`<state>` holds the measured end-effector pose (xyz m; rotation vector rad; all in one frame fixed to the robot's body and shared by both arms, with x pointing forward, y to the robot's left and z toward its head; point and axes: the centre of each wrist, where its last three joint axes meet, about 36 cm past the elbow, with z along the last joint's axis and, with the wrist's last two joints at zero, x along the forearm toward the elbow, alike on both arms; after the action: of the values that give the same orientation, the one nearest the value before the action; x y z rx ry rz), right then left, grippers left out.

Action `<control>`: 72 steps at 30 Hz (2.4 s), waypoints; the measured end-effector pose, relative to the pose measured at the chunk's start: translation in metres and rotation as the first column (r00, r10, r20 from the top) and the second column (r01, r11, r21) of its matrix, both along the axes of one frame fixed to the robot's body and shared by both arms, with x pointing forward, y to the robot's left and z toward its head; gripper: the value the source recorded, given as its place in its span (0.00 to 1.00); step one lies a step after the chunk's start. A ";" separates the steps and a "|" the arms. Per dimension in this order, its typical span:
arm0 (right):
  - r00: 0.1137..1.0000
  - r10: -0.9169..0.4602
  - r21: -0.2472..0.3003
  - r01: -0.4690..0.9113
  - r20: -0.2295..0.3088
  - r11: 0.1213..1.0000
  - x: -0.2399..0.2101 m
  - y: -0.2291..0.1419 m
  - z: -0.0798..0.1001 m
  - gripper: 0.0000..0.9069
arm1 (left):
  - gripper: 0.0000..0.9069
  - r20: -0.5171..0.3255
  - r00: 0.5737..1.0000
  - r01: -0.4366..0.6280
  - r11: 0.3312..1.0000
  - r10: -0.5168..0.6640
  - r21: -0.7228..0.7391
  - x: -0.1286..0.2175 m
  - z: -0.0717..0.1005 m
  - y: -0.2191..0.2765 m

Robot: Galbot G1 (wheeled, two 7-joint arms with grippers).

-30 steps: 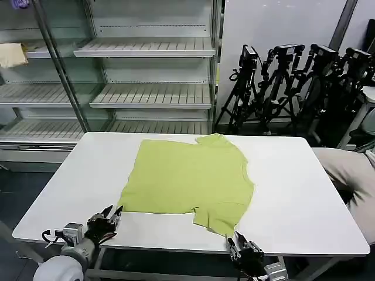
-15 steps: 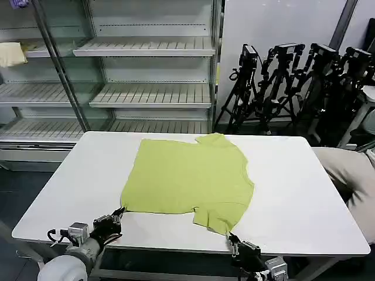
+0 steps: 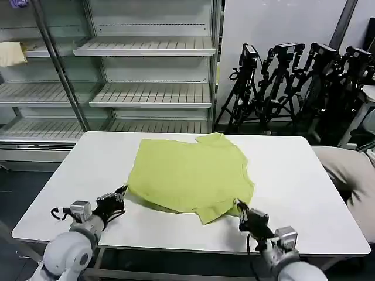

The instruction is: Fold and organize the clothes.

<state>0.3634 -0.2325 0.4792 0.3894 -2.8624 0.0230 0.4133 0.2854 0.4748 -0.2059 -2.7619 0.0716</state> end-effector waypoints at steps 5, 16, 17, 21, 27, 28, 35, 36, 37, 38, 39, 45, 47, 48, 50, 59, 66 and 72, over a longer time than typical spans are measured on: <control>1.000 -0.004 -0.017 0.005 0.017 1.000 0.026 0.000 -0.004 0.00 | 0.00 0.019 1.000 0.000 1.000 0.001 -0.020 0.021 0.002 -0.005; 0.999 -0.004 -0.057 0.007 0.054 0.998 0.077 -0.004 -0.008 0.00 | 0.00 0.022 1.000 -0.005 1.000 0.006 -0.029 0.058 0.000 -0.008; 0.998 -0.001 -0.061 0.004 0.056 0.998 0.080 -0.004 -0.009 0.00 | 0.00 0.022 1.000 -0.006 1.000 0.007 -0.029 0.060 -0.001 -0.008; 0.998 0.000 -0.076 0.005 0.065 0.997 0.093 -0.005 -0.011 0.00 | 0.01 0.022 1.000 -0.005 1.000 0.006 -0.025 0.069 -0.002 -0.006; 0.997 0.005 -0.091 0.001 0.073 0.996 0.108 -0.007 -0.015 0.00 | 0.01 0.026 1.000 -0.001 1.000 0.002 -0.023 0.076 -0.005 -0.010; 0.997 0.005 -0.093 0.002 0.073 0.996 0.110 -0.007 -0.016 0.00 | 0.01 0.027 1.000 -0.003 1.000 0.003 -0.023 0.077 -0.006 -0.010; 0.998 0.003 -0.098 0.004 0.067 0.995 0.123 -0.002 -0.029 1.00 | 1.00 0.026 1.000 -0.018 1.000 0.018 -0.010 0.083 -0.011 -0.007; 0.998 0.000 -0.097 0.006 0.066 0.995 0.125 -0.002 -0.030 1.00 | 1.00 0.024 0.999 -0.021 1.000 0.021 -0.005 0.084 -0.013 -0.006; 0.998 -0.002 -0.097 0.008 0.065 0.995 0.127 -0.001 -0.031 1.00 | 1.00 0.023 0.999 -0.024 1.000 0.024 0.000 0.084 -0.014 -0.005; 0.998 -0.005 -0.097 0.011 0.063 0.995 0.129 -0.001 -0.032 1.00 | 1.00 0.024 0.999 -0.026 1.000 0.026 0.007 0.085 -0.015 -0.004; 0.998 -0.011 -0.097 0.017 0.062 0.995 0.131 -0.001 -0.033 1.00 | 1.00 0.025 0.999 -0.027 1.000 0.027 0.012 0.084 -0.015 -0.004; 0.997 -0.051 -0.112 0.058 0.062 0.992 0.134 -0.008 -0.035 1.00 | 1.00 0.037 0.999 -0.027 0.999 0.026 0.036 0.082 -0.017 0.000; 0.997 -0.062 -0.115 0.068 0.053 0.991 0.131 -0.013 -0.036 1.00 | 1.00 0.050 0.998 -0.025 0.999 0.023 0.043 0.081 -0.016 0.003; 0.997 -0.067 -0.114 0.072 0.047 0.991 0.128 -0.016 -0.035 1.00 | 1.00 0.055 0.998 -0.021 0.999 0.019 0.048 0.079 -0.016 0.004; 0.997 -0.076 -0.109 0.080 0.032 0.991 0.119 -0.022 -0.034 1.00 | 1.00 0.054 0.998 -0.013 0.998 0.010 0.056 0.075 -0.017 0.005; 0.996 -0.077 -0.083 0.073 -0.042 0.994 0.066 -0.046 -0.032 1.00 | 1.00 0.008 0.999 0.031 0.994 -0.032 0.105 0.056 -0.021 0.003; 0.994 -0.056 -0.062 0.051 -0.091 0.997 0.041 -0.053 -0.034 0.00 | 0.02 -0.038 0.999 0.042 0.990 -0.037 0.132 0.050 -0.029 0.008; 0.991 -0.045 -0.047 0.040 -0.128 0.998 0.033 -0.056 -0.035 0.00 | 0.02 -0.059 0.997 0.055 0.990 -0.048 0.127 0.047 -0.034 0.007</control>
<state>0.3964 -0.2884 0.4438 0.3092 -2.7362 0.0519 0.4601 0.2919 0.4411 -0.2373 -2.6916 -0.1120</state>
